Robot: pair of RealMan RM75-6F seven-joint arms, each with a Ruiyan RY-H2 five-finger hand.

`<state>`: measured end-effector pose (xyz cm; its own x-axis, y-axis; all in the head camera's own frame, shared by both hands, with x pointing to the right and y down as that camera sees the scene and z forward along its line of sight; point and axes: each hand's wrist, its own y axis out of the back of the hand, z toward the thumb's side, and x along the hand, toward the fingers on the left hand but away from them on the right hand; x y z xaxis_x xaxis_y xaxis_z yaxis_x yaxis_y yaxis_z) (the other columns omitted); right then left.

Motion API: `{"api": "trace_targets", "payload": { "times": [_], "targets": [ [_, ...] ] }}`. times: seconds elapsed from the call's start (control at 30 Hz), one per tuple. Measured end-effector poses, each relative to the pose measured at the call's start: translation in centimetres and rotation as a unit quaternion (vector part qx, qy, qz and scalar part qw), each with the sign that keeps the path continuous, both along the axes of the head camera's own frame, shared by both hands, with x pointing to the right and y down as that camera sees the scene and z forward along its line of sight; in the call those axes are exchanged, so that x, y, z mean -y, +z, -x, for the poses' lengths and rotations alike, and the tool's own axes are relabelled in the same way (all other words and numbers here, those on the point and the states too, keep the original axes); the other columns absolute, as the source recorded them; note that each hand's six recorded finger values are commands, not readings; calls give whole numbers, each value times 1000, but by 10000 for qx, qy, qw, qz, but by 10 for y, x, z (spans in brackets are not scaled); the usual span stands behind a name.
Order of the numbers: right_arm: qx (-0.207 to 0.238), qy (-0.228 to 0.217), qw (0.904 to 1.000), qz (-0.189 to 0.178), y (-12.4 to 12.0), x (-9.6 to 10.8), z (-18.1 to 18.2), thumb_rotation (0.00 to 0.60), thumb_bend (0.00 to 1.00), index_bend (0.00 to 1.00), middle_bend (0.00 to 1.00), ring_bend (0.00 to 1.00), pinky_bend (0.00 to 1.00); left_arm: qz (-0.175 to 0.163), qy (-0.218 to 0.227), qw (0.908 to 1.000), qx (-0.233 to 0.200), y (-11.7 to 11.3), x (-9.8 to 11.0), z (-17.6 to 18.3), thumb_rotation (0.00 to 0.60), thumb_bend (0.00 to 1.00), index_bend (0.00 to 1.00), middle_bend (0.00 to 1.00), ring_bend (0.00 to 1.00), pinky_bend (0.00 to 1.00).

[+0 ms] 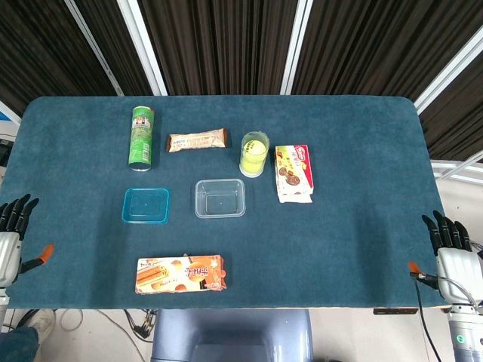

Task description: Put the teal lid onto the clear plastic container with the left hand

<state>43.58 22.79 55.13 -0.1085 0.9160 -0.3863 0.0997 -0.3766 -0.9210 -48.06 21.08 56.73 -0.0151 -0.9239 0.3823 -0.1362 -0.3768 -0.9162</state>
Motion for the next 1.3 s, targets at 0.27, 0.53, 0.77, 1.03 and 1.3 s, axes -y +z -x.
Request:
{"api": "trace_targets", "payload": {
  "times": [0.27, 0.53, 0.77, 1.03, 1.3],
  "targets": [
    [-3, -4, 10000, 2, 0, 0, 0, 600, 292, 100, 0, 0, 0, -35, -5, 10000, 12, -4, -3, -1, 600, 255, 59, 0, 0, 17],
    [-2, 3, 10000, 2, 0, 0, 0, 600, 291, 101, 0, 0, 0, -4, -49, 10000, 4, -3, -1, 1, 600, 245, 52, 0, 0, 17],
    [-8, 2, 10000, 7, 0, 0, 0, 600, 292, 100, 0, 0, 0, -26, -140, 9999, 29, -3, 1, 6, 600, 207, 36, 0, 0, 16],
    [22, 38, 10000, 14, 0, -1, 0, 600, 291, 101, 0, 0, 0, 67, -216, 9997, 48, -1, 5, 13, 600, 159, 0, 0, 0, 17],
    [37, 50, 10000, 59, 2, -1, 1, 600, 291, 101, 0, 0, 0, 344, 49, 9994, 58, 4, 33, 9, 600, 143, 0, 0, 0, 17]
  ]
}}
